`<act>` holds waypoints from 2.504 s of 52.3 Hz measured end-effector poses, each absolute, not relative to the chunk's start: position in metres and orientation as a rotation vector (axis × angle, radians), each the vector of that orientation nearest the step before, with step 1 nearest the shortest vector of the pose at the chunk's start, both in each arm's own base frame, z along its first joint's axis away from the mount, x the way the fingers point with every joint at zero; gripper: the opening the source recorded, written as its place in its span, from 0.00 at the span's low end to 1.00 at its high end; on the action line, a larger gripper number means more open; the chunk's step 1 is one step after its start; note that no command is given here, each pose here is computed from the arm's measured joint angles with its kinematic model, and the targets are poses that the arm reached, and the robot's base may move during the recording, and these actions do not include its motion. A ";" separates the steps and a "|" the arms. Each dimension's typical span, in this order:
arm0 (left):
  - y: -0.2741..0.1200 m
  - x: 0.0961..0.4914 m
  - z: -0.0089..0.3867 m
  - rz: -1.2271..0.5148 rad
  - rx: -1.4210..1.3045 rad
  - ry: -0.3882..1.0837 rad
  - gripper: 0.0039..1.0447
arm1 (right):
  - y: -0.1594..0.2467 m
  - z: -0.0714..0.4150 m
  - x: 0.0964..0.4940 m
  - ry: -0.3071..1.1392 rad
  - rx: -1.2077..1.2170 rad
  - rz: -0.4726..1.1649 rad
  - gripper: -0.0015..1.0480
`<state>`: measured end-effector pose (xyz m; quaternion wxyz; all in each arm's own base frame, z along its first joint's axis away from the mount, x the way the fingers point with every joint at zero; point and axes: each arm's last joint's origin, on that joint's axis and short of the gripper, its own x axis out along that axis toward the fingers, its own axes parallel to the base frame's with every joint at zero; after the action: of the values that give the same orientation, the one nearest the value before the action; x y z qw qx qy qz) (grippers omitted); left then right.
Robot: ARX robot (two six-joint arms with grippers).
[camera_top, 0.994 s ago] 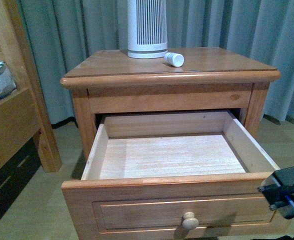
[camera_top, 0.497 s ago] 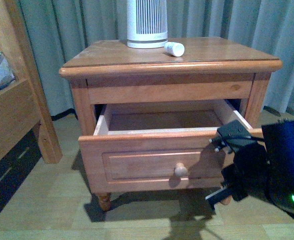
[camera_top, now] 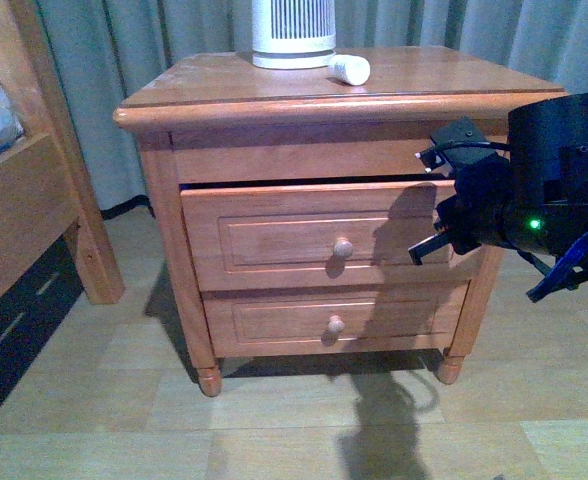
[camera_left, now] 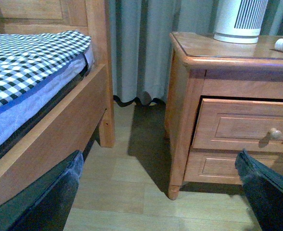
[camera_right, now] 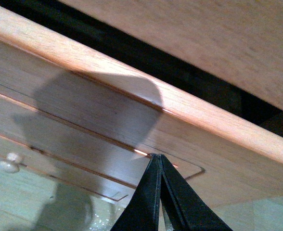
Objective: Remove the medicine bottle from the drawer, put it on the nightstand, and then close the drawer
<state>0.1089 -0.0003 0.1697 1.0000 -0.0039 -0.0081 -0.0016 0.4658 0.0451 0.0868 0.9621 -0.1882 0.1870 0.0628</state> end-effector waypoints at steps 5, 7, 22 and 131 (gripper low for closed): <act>0.000 0.109 0.170 -0.003 -0.008 -0.016 0.94 | 0.043 0.088 0.472 0.368 -0.373 0.118 0.03; 0.000 0.109 0.170 -0.003 -0.008 -0.016 0.94 | 0.042 0.088 0.473 0.367 -0.368 0.116 0.03; 0.000 0.109 0.170 -0.003 -0.008 -0.016 0.94 | 0.040 0.088 0.467 0.290 -0.264 0.090 0.03; 0.000 0.109 0.170 -0.003 -0.008 -0.016 0.94 | 0.000 0.167 0.097 -0.003 0.005 0.003 0.87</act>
<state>0.1089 -0.0004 0.1697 1.0000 -0.0039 -0.0079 -0.0017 0.0973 0.0003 0.1673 1.0000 0.0024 -0.0016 0.0015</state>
